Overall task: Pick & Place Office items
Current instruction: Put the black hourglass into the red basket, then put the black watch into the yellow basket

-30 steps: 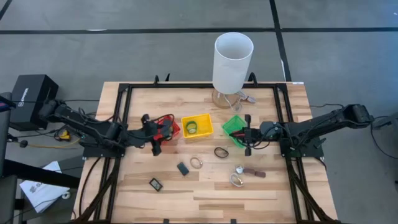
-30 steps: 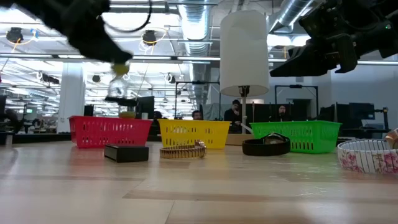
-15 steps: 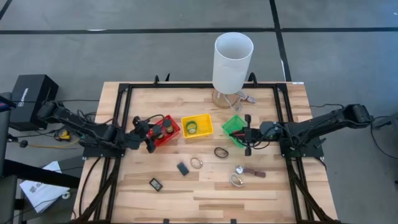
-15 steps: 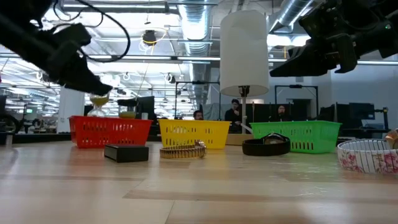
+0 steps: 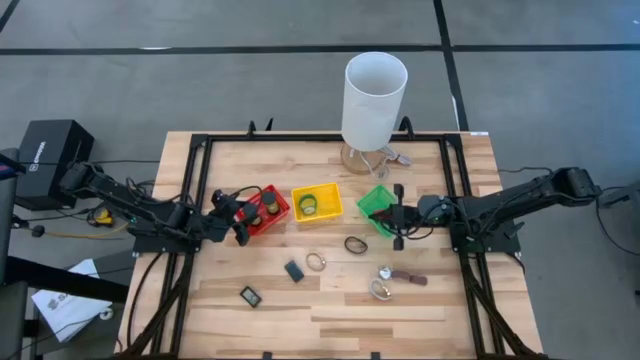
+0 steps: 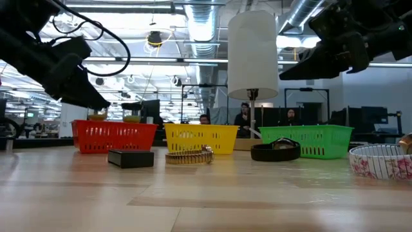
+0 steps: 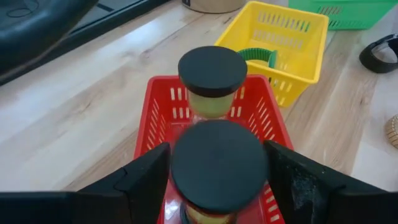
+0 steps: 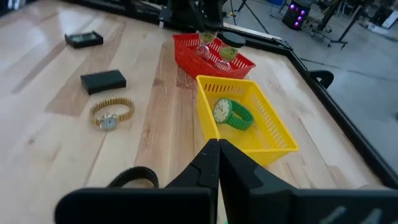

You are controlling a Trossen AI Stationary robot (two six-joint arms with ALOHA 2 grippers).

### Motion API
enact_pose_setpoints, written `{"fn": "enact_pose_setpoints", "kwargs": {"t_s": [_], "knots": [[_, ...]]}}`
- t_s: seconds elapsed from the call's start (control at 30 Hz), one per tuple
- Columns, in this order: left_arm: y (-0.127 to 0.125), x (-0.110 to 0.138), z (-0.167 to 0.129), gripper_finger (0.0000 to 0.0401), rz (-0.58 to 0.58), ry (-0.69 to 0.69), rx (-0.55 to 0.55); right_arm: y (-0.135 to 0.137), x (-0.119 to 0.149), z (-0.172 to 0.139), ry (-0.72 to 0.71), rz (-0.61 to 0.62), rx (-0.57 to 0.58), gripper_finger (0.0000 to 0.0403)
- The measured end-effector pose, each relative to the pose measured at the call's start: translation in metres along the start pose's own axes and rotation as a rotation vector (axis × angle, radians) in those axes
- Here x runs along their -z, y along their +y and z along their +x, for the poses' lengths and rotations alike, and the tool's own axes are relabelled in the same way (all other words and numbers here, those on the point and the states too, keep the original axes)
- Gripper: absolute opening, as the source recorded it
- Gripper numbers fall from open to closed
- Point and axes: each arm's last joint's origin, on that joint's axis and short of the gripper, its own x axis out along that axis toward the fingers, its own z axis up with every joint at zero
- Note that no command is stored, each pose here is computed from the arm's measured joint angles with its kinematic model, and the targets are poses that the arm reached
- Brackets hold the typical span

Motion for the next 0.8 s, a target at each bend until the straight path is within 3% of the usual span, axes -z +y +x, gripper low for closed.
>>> {"fn": "enact_pose_setpoints", "kwargs": {"t_s": [0.2,0.5,0.8], "knots": [[0.000,0.000,0.000,0.0265,-0.004,-0.004,0.001,0.000,0.000,0.000,-0.001,0.039,0.002,0.0029],[-0.002,-0.004,0.000,0.0256,-0.026,-0.029,0.020,0.000,0.000,0.000,-0.002,0.110,0.002,0.0091],[-0.012,-0.030,-0.009,0.0240,-0.002,-0.236,0.136,0.000,0.000,0.000,0.002,0.110,-0.001,0.0097]]}}
